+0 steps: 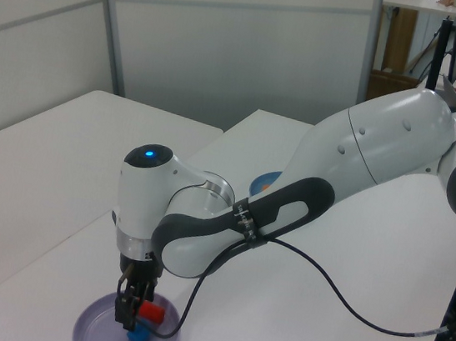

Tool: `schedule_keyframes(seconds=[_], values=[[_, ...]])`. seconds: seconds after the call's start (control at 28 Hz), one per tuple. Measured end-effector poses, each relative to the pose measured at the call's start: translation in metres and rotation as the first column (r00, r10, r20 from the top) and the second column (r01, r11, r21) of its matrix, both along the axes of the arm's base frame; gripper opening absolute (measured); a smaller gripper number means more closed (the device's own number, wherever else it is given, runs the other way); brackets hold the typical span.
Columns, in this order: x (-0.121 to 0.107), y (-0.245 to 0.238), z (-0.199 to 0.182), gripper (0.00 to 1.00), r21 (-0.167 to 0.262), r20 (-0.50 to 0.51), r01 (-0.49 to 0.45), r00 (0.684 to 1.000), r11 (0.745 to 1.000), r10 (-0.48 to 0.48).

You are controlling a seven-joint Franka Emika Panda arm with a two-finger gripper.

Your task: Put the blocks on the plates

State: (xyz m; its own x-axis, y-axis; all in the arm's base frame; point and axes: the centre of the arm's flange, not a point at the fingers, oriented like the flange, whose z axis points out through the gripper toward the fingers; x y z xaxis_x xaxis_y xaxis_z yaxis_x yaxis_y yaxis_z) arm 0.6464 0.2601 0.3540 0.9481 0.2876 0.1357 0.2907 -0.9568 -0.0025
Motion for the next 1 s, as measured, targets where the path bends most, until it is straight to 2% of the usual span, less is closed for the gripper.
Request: schedule_keyframes(seconds=[0.18,0.39,0.64,1.0], values=[[0.002,-0.004,0.011,1.00,-0.001,0.013,0.007,1.000,1.000,-0.007],[0.004,-0.052,0.058,1.00,-0.053,-0.005,0.083,0.997,0.995,-0.083],[-0.006,-0.132,0.125,1.00,-0.114,-0.027,0.209,0.977,0.971,-0.214],[-0.039,-0.214,0.217,1.00,-0.177,-0.061,0.368,0.922,0.913,-0.383]])
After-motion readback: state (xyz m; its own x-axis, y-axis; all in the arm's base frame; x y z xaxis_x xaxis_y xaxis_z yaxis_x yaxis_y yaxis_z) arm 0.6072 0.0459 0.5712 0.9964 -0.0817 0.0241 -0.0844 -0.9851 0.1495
